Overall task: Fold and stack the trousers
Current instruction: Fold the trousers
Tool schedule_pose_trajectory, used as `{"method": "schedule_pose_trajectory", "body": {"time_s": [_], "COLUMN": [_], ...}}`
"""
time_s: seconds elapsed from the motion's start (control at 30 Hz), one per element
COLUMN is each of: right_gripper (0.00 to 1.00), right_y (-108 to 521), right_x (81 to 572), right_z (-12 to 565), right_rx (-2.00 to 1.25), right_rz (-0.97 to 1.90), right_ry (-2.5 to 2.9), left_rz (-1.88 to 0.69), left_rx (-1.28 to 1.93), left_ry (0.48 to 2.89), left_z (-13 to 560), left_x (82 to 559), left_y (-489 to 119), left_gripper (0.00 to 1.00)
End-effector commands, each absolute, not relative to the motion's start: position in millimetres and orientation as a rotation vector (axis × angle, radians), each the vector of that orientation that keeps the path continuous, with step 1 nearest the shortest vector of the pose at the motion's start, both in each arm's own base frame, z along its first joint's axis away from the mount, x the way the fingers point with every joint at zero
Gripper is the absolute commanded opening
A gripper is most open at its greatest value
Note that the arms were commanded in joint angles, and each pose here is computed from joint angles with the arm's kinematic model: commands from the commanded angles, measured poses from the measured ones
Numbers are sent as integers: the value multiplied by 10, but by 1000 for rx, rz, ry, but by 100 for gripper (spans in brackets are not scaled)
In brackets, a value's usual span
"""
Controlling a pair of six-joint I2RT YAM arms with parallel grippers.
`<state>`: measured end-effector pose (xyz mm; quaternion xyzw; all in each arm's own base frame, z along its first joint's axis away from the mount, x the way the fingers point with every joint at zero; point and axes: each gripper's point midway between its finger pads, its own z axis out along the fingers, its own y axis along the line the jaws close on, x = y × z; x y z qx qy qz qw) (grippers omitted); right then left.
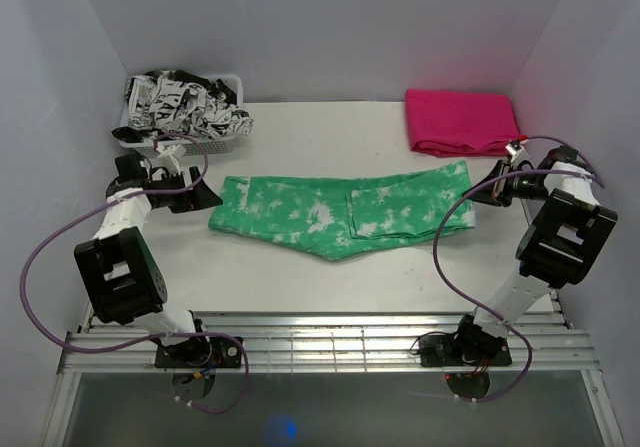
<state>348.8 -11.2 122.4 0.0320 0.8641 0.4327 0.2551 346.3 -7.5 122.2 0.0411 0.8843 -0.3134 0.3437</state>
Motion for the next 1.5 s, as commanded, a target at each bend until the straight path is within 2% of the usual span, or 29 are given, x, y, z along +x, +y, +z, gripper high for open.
{"method": "schedule_pose_trajectory", "body": {"time_s": [0.0, 0.17, 0.3, 0.33, 0.4, 0.43, 0.53, 0.57, 0.63, 0.67, 0.7, 1.03, 1.47], "right_gripper": [8, 8, 8, 8, 8, 8, 8, 8, 8, 8, 8, 8, 8], "right_y": [-59, -6, 62, 64, 126, 130, 250, 305, 386, 473, 540, 1605, 3039], "right_x": [3377, 3428, 3482, 3511, 3513, 3557, 3561, 3610, 3656, 3721, 3730, 3853, 3641], "right_z": [1686, 1922, 2124, 2148, 2272, 2300, 2420, 2445, 2517, 2587, 2584, 2704, 2494], "right_rx": [35, 74, 152, 143, 169, 139, 197, 130, 181, 120, 125, 37, -183], "right_rz": [1271, 1368, 1512, 1518, 1578, 1566, 1605, 1540, 1529, 1455, 1443, 1403, 1539], "right_ry": [2274, 2195, 2105, 2083, 2052, 2033, 2043, 2029, 2038, 2021, 2027, 2095, 2159], "left_rz": [-765, -911, -932, -940, -981, -996, -1060, -1081, -1149, -1169, -1194, -1234, -1264], "left_rx": [134, 110, 125, 120, 103, 107, 127, 135, 140, 142, 151, 151, 105], "left_ry": [2254, 2298, 2362, 2370, 2402, 2409, 2404, 2394, 2374, 2369, 2362, 2341, 2373], "left_z": [1235, 954, 627, 575, 436, 410, 414, 441, 517, 536, 573, 736, 671], "left_x": [3580, 3676, 3705, 3709, 3678, 3656, 3532, 3495, 3334, 3277, 3168, 2951, 2929], "left_y": [-27, -136, -246, -257, -314, -353, -494, -533, -667, -708, -783, -977, -1011], "left_gripper": [91, 94, 82, 72, 65, 54, 35, 24, 12, 3, 0, 0, 0]}}
